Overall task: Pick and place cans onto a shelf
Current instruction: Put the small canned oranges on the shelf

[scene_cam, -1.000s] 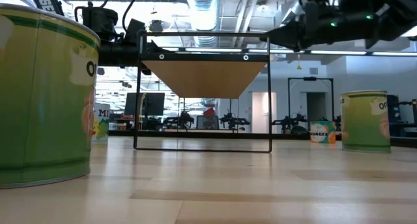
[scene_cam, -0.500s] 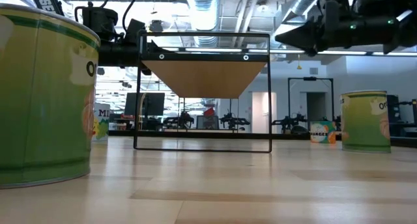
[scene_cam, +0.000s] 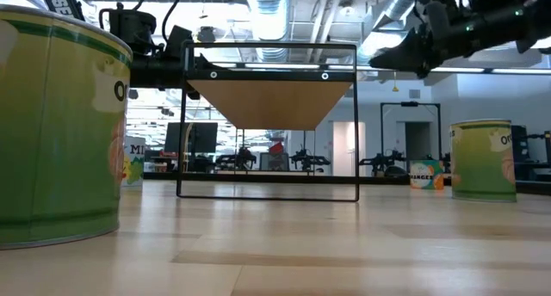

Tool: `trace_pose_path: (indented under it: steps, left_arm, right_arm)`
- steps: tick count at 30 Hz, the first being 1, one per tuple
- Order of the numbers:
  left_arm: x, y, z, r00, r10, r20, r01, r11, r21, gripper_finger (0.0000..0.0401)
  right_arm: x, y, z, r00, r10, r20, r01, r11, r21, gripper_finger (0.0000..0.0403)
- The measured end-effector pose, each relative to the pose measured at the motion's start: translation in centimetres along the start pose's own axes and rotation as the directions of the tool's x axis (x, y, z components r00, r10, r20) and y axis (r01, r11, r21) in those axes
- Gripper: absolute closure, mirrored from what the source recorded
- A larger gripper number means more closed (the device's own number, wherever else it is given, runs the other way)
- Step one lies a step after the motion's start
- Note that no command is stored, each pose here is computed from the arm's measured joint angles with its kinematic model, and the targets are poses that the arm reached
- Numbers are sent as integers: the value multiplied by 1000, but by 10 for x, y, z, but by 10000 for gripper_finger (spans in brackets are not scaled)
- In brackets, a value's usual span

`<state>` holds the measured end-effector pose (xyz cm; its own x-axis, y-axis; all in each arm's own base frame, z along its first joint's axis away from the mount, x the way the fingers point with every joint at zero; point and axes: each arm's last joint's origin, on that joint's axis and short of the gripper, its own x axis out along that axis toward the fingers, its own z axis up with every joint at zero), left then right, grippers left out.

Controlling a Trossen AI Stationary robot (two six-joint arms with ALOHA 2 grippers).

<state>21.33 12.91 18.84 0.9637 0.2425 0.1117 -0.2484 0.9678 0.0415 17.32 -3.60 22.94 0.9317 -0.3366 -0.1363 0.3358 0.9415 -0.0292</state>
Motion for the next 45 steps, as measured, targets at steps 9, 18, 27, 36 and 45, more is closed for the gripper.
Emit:
trace_pose_path:
  steps: [9, 18, 27, 36, 45]
  left_arm:
    - [0, 0, -1, 1000, 0, -7, 0, 1000, 0, 401]
    - [0, 0, -1, 1000, 0, -8, 0, 1000, 9, 401]
    - [0, 0, -1, 1000, 0, -8, 0, 1000, 9, 401]
    - [0, 0, -1, 1000, 0, -7, 0, 1000, 9, 401]
    - [0, 0, -1, 1000, 0, -7, 0, 1000, 9, 401]
  right_arm:
    - [-6, -3, 8, 942, -78, -325, 110, 990, 84, 399]
    - [-20, -5, 16, 849, -128, -513, 221, 967, 125, 399]
    - [-30, -8, 15, 770, -163, -617, 298, 947, 123, 398]
    - [-25, -8, 6, 708, -190, -681, 347, 932, 101, 381]
    - [-11, -10, -5, 632, -212, -745, 377, 925, 57, 363]
